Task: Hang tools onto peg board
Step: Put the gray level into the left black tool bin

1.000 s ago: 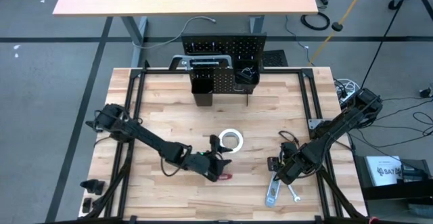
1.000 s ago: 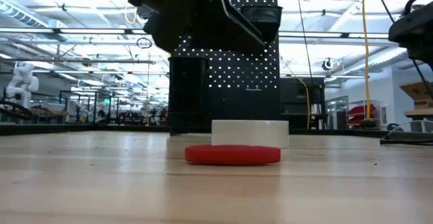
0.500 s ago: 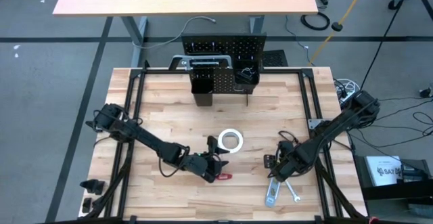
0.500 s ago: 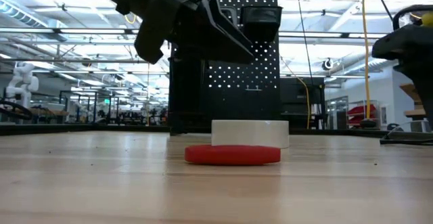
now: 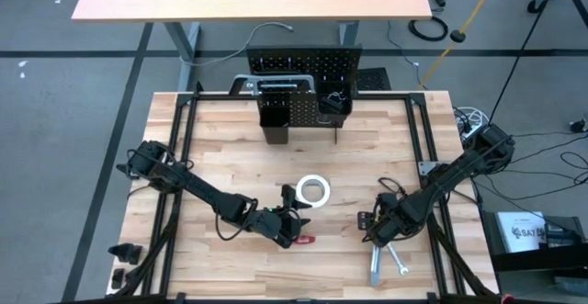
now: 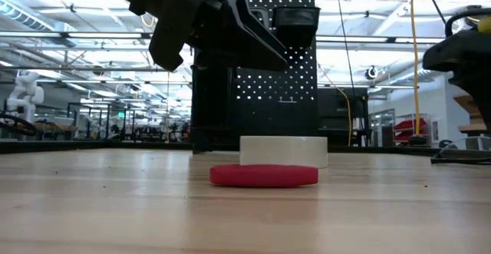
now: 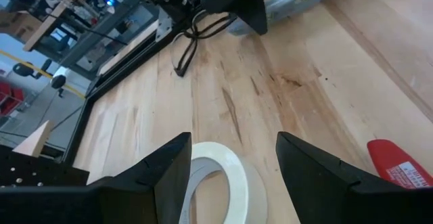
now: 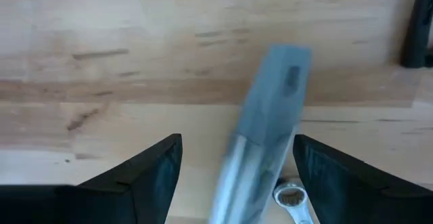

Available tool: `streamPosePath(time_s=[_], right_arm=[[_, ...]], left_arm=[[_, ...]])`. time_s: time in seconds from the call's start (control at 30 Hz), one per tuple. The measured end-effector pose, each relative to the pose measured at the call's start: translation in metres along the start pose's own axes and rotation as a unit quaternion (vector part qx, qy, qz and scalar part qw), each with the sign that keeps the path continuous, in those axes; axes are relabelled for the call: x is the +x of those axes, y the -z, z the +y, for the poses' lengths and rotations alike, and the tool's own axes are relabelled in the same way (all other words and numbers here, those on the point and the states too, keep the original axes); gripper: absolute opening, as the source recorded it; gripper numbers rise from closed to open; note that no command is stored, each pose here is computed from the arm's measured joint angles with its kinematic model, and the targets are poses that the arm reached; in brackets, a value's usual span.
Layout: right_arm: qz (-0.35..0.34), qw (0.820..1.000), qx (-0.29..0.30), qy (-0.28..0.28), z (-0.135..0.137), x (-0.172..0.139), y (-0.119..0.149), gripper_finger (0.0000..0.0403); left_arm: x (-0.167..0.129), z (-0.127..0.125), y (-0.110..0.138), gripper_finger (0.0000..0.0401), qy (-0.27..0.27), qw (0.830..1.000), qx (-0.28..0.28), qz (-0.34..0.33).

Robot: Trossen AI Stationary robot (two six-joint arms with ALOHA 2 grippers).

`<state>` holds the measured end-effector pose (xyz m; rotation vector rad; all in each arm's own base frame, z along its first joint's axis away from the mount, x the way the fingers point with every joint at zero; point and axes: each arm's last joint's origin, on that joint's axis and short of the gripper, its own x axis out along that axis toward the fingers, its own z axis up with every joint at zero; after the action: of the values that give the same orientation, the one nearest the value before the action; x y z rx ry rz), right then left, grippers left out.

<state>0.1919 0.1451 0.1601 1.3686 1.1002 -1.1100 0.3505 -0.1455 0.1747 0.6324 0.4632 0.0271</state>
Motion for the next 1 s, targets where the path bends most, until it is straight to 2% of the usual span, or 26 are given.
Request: streamPosePath(time_s=[0.33,1.0], right_arm=[[-0.003,1.000,-0.002,0.011,0.000,0.006,0.002,0.0277],[0.030,0.997,-0.003,-0.071,0.015,0.009,0.012,0.0277]], left_arm=[[0.000,0.000,0.000,0.0221,0.000,1.000,0.002,0.000],[0.000,0.000,0.000,0.0221,0.003,1.000,0.001,-0.002]])
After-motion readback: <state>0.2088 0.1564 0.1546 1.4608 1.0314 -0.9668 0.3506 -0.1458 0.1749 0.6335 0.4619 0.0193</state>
